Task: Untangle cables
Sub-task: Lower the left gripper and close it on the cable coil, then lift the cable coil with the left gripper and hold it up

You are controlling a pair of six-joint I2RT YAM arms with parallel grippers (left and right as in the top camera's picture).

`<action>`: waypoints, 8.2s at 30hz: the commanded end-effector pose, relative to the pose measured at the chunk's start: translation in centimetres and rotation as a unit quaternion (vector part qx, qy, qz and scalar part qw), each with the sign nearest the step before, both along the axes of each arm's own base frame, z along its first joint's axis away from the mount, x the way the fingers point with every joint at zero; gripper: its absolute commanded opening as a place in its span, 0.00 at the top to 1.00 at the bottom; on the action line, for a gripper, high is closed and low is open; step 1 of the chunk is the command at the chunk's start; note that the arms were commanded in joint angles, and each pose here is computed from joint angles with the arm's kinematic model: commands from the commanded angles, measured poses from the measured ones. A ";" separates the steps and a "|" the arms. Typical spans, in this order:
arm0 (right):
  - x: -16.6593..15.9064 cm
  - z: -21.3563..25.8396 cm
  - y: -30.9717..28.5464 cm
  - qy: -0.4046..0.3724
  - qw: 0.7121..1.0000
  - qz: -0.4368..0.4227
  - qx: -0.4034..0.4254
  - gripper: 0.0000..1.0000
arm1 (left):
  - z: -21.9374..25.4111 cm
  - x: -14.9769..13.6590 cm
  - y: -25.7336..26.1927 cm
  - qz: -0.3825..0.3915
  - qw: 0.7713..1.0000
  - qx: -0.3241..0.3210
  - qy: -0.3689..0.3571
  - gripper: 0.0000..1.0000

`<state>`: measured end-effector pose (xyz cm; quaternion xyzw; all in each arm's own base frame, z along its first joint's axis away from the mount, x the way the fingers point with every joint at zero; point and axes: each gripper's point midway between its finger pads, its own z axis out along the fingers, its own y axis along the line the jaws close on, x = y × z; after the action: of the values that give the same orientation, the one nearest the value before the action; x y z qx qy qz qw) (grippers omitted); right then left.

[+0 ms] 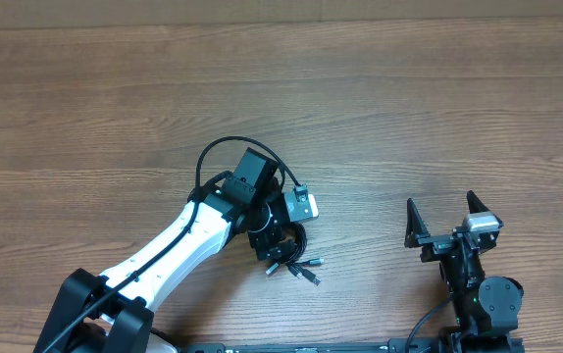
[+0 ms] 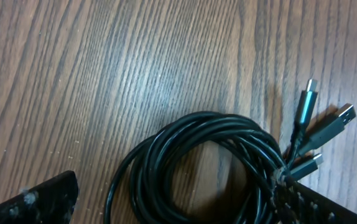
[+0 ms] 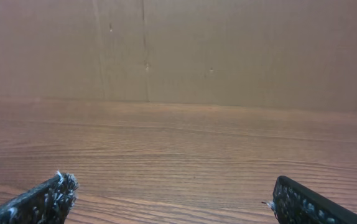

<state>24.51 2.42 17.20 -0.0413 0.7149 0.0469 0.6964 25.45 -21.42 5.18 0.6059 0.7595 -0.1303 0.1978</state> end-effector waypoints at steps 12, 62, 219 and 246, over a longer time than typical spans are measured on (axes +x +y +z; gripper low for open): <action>0.0 -0.1 -0.2 -0.002 1.000 -0.006 0.003 0.00 | -1.4 0.2 0.5 -0.014 0.999 0.030 0.005 0.00; 0.0 -0.1 -0.2 -0.002 1.000 -0.006 0.003 0.00 | -2.7 2.2 -1.3 0.009 1.000 -0.002 0.005 0.05; 0.0 -0.1 -0.2 -0.002 1.000 -0.006 0.003 0.00 | 10.7 3.0 3.9 0.558 0.817 -0.109 0.096 0.96; 0.0 -0.1 -0.2 -0.002 1.000 -0.006 0.003 0.00 | 10.7 1.6 1.9 0.619 0.753 -0.144 0.171 0.96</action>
<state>24.51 2.42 17.22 -0.0413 0.7146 0.0469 0.6967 27.38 -18.35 14.44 -0.0454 0.9686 -0.1636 0.1815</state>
